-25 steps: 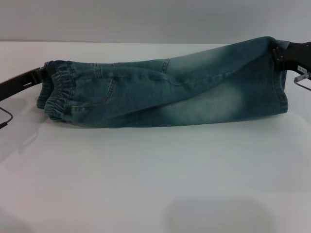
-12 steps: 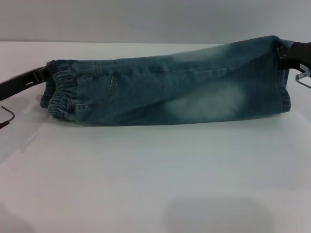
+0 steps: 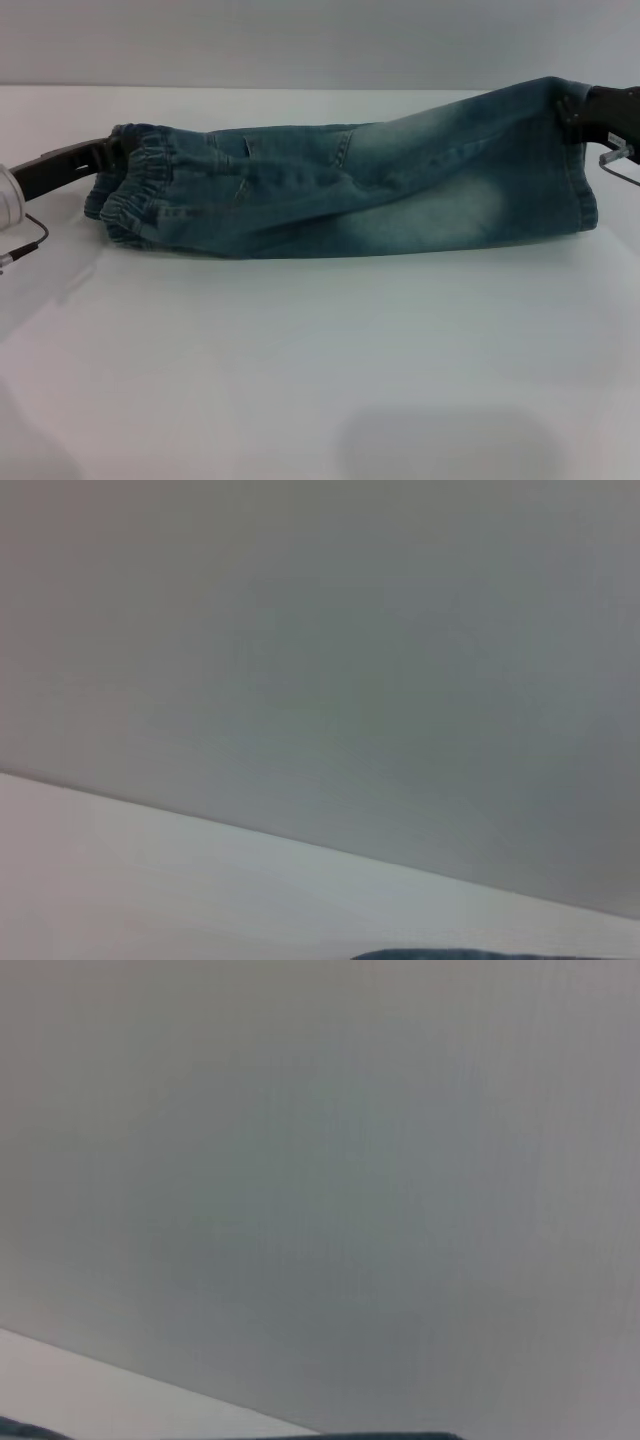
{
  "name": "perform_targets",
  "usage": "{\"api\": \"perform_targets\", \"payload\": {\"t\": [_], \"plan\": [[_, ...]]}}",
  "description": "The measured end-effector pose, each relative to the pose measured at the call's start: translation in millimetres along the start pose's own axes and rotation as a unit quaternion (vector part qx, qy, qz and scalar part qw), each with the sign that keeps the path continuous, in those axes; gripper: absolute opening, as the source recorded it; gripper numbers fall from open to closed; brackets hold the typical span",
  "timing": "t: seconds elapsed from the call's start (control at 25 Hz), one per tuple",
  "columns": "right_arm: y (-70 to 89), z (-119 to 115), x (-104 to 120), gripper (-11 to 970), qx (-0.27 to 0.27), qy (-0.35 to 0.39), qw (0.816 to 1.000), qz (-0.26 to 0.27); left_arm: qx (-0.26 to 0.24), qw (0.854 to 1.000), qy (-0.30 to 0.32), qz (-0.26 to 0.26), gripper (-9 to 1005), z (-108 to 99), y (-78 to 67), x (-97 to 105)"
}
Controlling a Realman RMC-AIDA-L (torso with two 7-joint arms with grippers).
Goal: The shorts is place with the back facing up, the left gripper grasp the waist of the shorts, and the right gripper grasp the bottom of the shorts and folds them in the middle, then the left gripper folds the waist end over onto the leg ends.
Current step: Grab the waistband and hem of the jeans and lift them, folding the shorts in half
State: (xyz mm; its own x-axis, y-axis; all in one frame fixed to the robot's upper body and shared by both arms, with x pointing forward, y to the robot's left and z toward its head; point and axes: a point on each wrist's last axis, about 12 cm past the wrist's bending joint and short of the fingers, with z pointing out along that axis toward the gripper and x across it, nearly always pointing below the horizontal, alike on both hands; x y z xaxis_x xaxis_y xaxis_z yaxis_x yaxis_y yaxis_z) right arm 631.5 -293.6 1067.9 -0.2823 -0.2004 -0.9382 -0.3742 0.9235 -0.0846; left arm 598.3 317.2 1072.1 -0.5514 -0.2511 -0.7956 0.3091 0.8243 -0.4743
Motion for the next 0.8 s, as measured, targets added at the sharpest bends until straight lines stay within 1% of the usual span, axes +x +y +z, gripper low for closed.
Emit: {"api": "perform_targets", "payload": {"t": [0.16, 0.4, 0.6, 0.8], "plan": [[2.4, 1.3, 2.5, 52, -0.003, 0.007, 1.0, 0.002, -0.007, 1.0, 0.001, 0.005, 139, 2.2, 0.3, -1.3], [6.0, 2.2, 5.6, 269, -0.01, 0.016, 1.0, -0.005, -0.009, 1.0, 0.001, 0.002, 147, 2.3, 0.7, -1.4], [5.8, 2.4, 9.5, 509, -0.004, 0.029, 1.0, -0.006, -0.007, 1.0, 0.002, 0.0, 319, 2.3, 0.2, -1.4], [6.2, 0.1, 16.0, 617, -0.003, 0.038, 0.999, 0.01, 0.01, 1.0, 0.004, -0.001, 523, 2.1, -3.6, -0.7]]}}
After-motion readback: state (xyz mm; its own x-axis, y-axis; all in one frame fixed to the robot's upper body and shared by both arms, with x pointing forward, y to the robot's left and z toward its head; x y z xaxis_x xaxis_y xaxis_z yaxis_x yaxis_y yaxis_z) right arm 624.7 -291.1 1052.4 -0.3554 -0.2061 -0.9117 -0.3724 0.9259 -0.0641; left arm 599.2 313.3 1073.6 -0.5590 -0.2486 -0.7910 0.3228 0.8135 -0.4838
